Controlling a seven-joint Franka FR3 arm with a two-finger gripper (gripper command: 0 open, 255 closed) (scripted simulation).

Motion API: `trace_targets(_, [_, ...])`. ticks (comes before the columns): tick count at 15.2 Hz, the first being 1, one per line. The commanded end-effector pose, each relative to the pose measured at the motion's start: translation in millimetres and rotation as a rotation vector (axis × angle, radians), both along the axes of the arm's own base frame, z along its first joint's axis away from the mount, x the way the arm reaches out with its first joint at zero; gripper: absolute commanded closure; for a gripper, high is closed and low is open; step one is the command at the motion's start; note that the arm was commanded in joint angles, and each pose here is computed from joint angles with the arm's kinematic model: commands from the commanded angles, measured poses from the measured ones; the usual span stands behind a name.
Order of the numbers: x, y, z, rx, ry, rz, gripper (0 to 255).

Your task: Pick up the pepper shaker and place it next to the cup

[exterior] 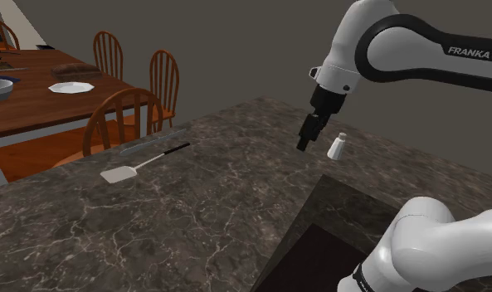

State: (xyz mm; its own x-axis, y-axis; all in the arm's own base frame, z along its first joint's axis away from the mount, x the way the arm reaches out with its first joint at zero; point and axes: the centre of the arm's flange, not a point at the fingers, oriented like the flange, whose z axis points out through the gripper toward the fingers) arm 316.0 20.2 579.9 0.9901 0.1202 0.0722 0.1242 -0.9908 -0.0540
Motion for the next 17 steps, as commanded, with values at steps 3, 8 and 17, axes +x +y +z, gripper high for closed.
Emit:
trace_targets(3, [2.2, -25.6, -3.6, -0.001, -0.001, -0.030, 0])
trace_targets(8, [4.3, -89.6, -12.6, -0.003, -0.004, -0.106, 0])
trace_targets(17, [-4.0, -204.7, -28.4, -0.008, -0.008, -0.241, 0])
